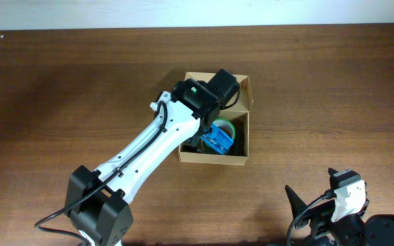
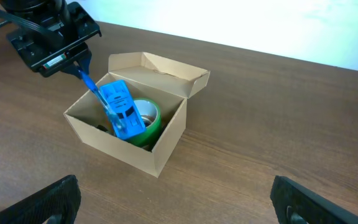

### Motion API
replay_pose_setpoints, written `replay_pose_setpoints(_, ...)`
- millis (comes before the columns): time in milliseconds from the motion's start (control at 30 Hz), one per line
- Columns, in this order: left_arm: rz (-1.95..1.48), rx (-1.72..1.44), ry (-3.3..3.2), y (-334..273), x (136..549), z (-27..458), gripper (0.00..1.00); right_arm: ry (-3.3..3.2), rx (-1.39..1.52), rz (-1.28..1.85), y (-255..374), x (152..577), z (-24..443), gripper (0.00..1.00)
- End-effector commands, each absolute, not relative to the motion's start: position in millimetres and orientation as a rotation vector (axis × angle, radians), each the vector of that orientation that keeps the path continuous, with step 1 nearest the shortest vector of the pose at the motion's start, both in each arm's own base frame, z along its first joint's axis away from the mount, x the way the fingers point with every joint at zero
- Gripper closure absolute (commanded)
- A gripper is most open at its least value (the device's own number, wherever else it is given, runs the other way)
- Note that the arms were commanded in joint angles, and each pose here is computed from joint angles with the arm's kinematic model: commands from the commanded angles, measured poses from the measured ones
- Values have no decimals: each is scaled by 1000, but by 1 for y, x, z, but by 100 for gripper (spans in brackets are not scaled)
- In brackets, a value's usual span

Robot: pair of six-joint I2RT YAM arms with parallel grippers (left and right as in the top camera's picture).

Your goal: Pack container

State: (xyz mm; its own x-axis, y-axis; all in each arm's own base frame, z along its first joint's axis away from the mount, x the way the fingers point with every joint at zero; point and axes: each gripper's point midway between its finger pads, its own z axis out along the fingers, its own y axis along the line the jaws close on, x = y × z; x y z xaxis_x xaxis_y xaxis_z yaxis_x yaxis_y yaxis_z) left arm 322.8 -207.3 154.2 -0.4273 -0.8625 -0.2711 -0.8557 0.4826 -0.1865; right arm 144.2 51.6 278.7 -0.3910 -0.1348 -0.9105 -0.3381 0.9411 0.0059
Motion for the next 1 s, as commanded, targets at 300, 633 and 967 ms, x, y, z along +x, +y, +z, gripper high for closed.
replay_pose_setpoints(300,10,-1413,2384,-211,324,146,98,1973,-317,219,49,145,279,1)
replay_pose_setpoints(633,77,-1392,2435,-214,312,125,98,1973,-317,218,49,145,279,1)
replay_pose_setpoints(967,67,-1401,2455,-217,309,122,98,1973,-317,219,49,145,279,1)
